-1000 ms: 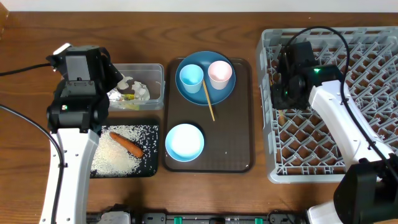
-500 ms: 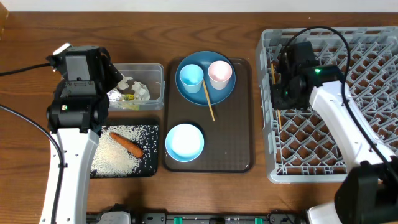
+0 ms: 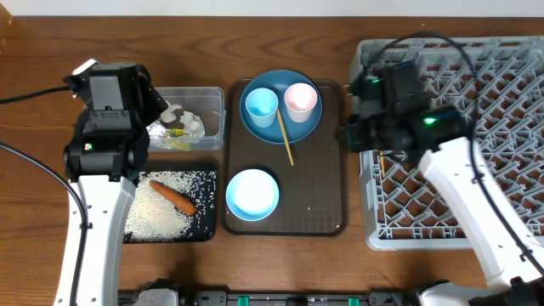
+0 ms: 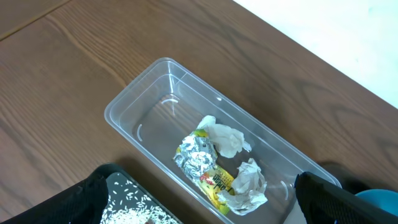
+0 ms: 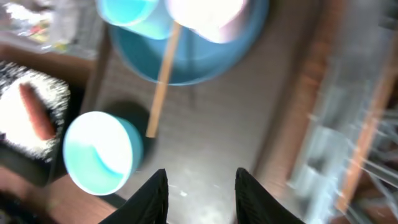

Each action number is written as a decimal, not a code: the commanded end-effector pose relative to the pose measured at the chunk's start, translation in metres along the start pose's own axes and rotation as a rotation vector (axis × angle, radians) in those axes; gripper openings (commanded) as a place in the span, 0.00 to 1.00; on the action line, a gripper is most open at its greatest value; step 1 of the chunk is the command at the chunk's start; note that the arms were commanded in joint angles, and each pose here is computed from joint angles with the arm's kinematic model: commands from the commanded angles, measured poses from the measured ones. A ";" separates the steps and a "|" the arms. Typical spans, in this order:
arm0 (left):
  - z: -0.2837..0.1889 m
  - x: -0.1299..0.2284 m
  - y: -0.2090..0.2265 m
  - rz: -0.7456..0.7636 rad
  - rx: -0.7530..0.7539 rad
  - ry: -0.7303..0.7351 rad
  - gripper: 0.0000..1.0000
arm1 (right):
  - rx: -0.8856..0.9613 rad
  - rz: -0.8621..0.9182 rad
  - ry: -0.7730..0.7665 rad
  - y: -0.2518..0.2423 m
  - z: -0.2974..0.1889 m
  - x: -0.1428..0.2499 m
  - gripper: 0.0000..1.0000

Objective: Sort waste into correct bins and load items into the dishwasher rack
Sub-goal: 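Move the right gripper back to the remaining chopstick on the plate, then close the right gripper on the second chopstick and lift it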

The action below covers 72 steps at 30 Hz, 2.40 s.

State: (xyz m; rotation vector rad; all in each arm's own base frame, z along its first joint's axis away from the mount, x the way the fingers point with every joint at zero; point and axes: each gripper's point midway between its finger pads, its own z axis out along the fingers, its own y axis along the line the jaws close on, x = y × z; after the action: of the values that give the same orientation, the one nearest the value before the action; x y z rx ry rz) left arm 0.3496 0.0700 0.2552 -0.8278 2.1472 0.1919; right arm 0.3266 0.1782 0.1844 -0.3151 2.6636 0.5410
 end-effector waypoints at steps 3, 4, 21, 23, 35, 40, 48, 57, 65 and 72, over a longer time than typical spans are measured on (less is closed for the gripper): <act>-0.004 -0.008 0.002 0.004 -0.008 -0.022 0.98 | 0.007 -0.055 0.015 0.038 0.027 0.006 0.34; -0.004 -0.008 0.002 0.004 -0.008 -0.022 0.98 | 0.036 -0.058 0.014 0.039 0.033 0.007 0.34; -0.004 -0.008 0.002 0.004 -0.008 -0.022 0.98 | 0.285 -0.157 0.042 0.042 0.131 0.025 0.34; -0.004 -0.008 0.002 0.004 -0.008 -0.022 0.98 | 0.286 -0.156 0.048 0.041 0.138 0.026 0.34; -0.004 -0.008 0.002 0.004 -0.008 -0.022 0.98 | 0.241 -0.153 0.081 0.047 0.147 0.033 0.27; -0.004 -0.008 0.002 0.004 -0.008 -0.022 0.98 | 0.231 -0.164 0.079 0.053 0.148 0.035 0.26; -0.004 -0.008 0.002 0.004 -0.008 -0.022 0.98 | 0.234 -0.166 0.088 0.053 0.148 0.037 0.26; -0.004 -0.008 0.002 0.004 -0.008 -0.022 0.98 | 0.236 -0.166 0.092 0.052 0.149 0.039 0.18; -0.004 -0.008 0.002 0.004 -0.008 -0.022 0.98 | 0.247 -0.167 0.116 0.049 0.148 0.044 0.18; -0.004 -0.008 0.002 0.004 -0.008 -0.022 0.98 | 0.247 -0.167 0.116 0.049 0.148 0.044 0.14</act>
State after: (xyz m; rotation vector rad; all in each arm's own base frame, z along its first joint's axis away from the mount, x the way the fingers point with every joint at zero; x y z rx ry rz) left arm 0.3496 0.0700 0.2552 -0.8278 2.1472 0.1919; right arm 0.3272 0.2726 0.0607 -0.4900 2.7343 0.1450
